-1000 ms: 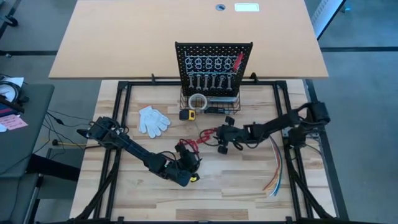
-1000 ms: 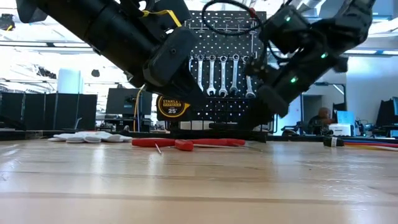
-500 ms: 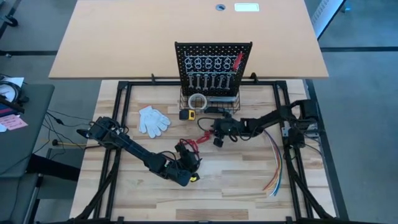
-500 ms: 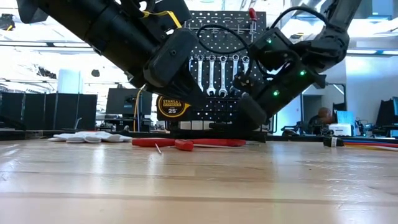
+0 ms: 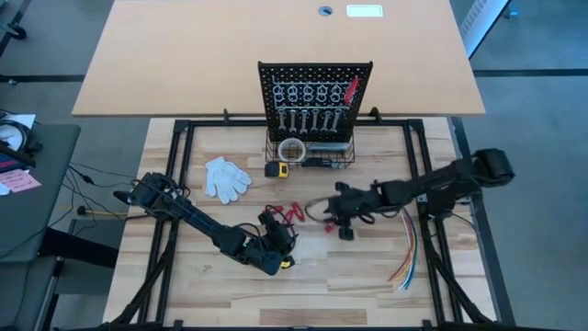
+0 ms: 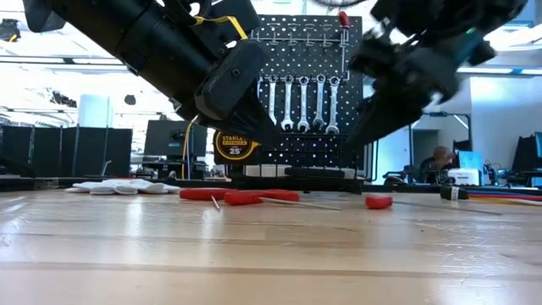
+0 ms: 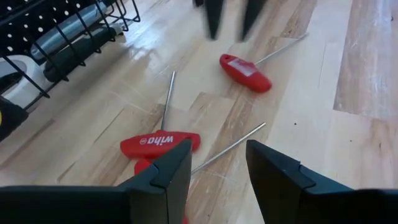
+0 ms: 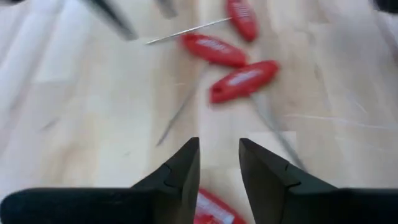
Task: Hang tools onto peg board
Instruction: Hang the red allen wrench on the peg board
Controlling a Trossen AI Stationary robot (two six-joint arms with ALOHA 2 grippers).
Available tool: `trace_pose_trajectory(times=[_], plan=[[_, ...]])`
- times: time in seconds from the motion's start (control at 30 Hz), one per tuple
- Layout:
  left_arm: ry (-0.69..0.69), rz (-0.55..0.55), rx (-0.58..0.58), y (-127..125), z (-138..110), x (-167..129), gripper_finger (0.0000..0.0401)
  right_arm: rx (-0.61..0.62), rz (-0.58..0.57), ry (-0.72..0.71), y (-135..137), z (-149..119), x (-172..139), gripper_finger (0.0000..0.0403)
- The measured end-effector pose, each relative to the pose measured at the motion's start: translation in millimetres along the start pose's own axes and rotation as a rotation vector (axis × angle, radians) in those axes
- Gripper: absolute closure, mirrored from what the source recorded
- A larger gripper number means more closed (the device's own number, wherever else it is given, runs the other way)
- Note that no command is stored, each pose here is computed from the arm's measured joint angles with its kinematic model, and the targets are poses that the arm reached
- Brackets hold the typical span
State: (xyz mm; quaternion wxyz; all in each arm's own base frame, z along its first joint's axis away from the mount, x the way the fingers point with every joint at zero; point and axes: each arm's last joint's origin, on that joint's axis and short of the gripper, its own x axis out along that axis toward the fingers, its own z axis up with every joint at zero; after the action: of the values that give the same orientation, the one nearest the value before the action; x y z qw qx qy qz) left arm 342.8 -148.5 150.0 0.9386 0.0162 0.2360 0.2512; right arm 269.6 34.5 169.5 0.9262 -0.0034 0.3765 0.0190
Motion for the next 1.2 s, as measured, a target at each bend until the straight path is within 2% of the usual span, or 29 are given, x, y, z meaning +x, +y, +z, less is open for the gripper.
trace_pose_trajectory(times=[0.13, 0.27, 0.33, 0.5, 0.6, 0.9, 0.97, 1.07, 1.2], plan=[[0.000, -0.001, -0.003, 0, 0, 0, 0.0251, -0.078, 0.005, 0.044, 5, -5, -7, 0.0227], [-0.002, -0.001, -0.006, 0, 0, 0, 0.0251, -0.215, -0.005, 0.122, -1, -30, 0, 0.0180], [-0.001, -0.002, -0.006, 0, 0, 0, 0.0251, -0.226, -0.018, 0.132, -8, -38, 2, 0.0168], [0.003, 0.000, -0.001, 0, -2, 1, 0.0251, -0.143, -0.060, 0.170, -22, -47, 3, 0.0169], [0.003, -0.001, -0.002, -1, -2, 1, 0.0251, -0.139, -0.056, 0.170, -23, -48, 3, 0.0179], [0.002, -0.004, -0.006, -1, -1, 1, 0.0251, -0.367, -0.024, 0.095, -14, -40, 4, 0.0197], [0.002, -0.004, -0.007, -1, -1, 1, 0.0251, -0.351, -0.026, 0.074, -13, -38, 4, 0.0198], [0.001, -0.004, -0.008, -1, -1, 1, 0.0251, -0.260, -0.015, 0.043, -16, -35, 4, 0.0196], [0.002, -0.003, -0.008, -1, -1, 1, 0.0251, -0.213, 0.002, 0.048, -20, -36, 4, 0.0171]])
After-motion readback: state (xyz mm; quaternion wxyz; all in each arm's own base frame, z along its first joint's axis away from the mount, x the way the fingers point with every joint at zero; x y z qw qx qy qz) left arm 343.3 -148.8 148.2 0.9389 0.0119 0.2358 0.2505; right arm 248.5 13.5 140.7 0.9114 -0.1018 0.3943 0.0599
